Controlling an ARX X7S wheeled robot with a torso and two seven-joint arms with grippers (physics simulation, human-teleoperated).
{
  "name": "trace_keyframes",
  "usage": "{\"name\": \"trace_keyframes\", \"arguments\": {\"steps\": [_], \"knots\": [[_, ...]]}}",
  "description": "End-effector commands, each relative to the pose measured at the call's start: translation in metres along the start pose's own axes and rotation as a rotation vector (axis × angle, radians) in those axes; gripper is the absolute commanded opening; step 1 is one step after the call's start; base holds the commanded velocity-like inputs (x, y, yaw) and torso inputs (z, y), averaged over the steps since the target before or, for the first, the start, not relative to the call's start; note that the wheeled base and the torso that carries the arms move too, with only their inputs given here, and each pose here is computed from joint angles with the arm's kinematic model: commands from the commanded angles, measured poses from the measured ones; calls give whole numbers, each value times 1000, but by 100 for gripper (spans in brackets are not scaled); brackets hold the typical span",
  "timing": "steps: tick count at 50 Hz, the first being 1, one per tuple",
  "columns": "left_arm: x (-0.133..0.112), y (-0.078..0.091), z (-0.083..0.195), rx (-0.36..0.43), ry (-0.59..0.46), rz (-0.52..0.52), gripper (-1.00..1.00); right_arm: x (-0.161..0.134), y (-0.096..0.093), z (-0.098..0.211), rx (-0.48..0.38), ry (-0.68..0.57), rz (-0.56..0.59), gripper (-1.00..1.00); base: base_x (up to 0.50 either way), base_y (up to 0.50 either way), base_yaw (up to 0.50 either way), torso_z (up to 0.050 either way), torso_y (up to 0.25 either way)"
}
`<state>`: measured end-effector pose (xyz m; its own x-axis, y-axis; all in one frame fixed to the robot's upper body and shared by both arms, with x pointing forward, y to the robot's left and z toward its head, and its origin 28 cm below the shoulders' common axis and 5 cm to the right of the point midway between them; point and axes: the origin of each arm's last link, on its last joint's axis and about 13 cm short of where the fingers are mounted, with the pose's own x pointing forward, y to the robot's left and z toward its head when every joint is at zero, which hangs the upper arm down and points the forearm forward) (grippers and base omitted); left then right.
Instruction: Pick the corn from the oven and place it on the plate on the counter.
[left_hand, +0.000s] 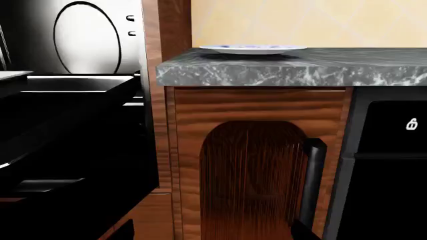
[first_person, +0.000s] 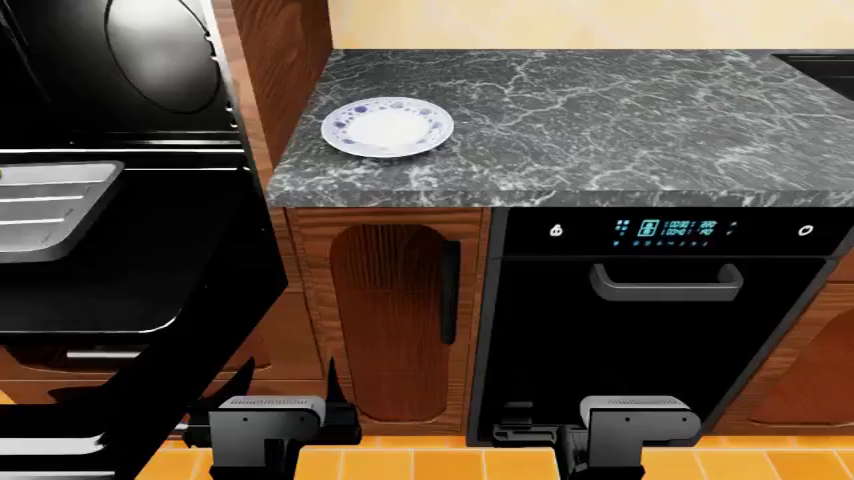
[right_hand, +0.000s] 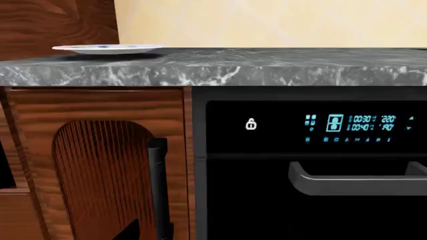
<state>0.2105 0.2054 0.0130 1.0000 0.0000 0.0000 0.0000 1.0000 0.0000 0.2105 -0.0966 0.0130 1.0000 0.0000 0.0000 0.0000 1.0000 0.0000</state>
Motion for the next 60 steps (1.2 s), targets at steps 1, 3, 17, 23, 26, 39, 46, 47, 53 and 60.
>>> {"name": "trace_keyframes", "arguments": {"steps": [1, 3, 17, 23, 26, 39, 46, 47, 53, 60], "knots": [[0, 1, 1, 1, -6, 3, 100, 1, -1, 1, -3, 1, -22, 100, 0, 0, 0, 0, 0], [-1, 2, 3, 18, -14, 2, 100, 1, -1, 3, -14, -3, -28, 100, 0, 0, 0, 0, 0], [-6, 4, 15, 29, -54, 10, 100, 0, -2, 12, -46, -26, -50, 100, 0, 0, 0, 0, 0], [-6, 4, 65, 32, -196, 11, 100, -1, 0, 48, -47, -103, -46, 100, 0, 0, 0, 0, 0], [-5, 5, 89, 25, -240, 16, 100, -1, -1, 69, -30, -135, -56, 100, 0, 0, 0, 0, 0], [-7, 9, 157, 5, -384, 23, 100, -4, -8, 163, -39, -309, -83, 100, 0, 0, 0, 0, 0], [-11, 13, 186, -1, -449, 30, 100, -6, -8, 192, -11, -400, -59, 100, 0, 0, 0, 0, 0], [-11, 13, 188, 0, -456, 30, 100, -6, -8, 195, -12, -406, -59, 100, 0, 0, 0, 0, 0], [-17, 15, 209, -10, -513, 27, 100, -13, -9, 227, -1, -491, -51, 100, 0, 0, 0, 0, 0], [-20, 17, 217, -9, -547, 36, 100, -17, -9, 230, 13, -528, -48, 100, 0, 0, 0, 0, 0]]}}
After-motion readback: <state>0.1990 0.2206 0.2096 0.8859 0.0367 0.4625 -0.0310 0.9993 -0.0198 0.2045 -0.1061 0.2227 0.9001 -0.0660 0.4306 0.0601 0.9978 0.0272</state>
